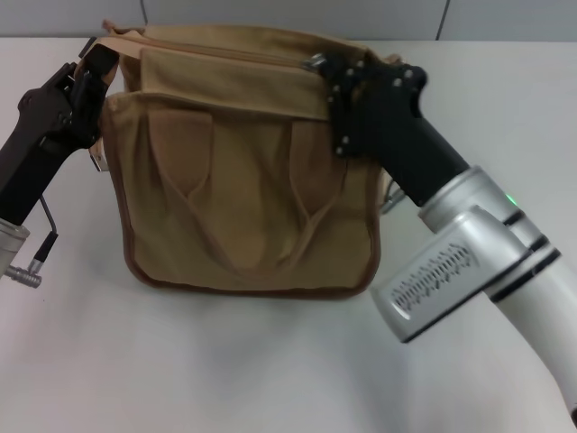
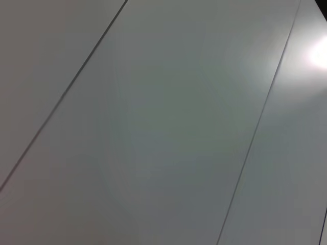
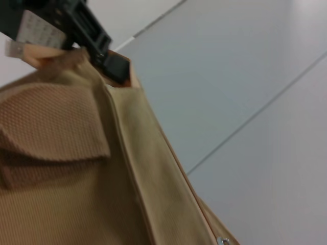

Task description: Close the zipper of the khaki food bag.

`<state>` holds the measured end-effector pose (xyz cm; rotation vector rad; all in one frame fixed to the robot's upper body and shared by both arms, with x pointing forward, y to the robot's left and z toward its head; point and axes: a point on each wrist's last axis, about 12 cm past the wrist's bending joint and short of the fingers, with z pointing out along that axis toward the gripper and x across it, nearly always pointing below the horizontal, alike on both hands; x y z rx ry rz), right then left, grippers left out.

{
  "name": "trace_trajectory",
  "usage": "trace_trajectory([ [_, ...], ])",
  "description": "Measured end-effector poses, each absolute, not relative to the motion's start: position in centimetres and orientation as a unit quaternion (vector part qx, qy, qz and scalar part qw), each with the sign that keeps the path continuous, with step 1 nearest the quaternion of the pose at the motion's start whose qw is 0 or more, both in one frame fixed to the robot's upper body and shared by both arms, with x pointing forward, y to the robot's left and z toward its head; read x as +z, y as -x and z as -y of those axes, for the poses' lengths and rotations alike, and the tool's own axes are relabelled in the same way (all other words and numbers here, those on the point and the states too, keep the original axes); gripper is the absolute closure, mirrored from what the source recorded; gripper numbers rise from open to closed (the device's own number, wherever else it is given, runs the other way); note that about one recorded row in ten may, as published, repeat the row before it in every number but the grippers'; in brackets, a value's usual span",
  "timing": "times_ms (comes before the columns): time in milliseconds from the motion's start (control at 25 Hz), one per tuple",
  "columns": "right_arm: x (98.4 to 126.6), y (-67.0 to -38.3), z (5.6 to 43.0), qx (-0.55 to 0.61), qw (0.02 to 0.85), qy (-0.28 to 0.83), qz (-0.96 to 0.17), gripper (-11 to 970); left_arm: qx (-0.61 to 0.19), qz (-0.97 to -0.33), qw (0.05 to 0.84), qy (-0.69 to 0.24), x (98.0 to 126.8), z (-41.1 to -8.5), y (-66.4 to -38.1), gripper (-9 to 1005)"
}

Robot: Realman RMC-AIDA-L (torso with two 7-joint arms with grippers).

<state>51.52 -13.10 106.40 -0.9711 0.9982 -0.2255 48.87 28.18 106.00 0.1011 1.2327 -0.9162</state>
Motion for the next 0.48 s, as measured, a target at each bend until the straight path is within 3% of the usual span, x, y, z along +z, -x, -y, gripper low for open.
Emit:
trace_trajectory([
  [480,104.8,-47.5,15.7,-0.049,0.780,0.357,-0.511,961,-0.411,-0.564,0.715,-0.043,105.8,-28.2,-49.0,941],
])
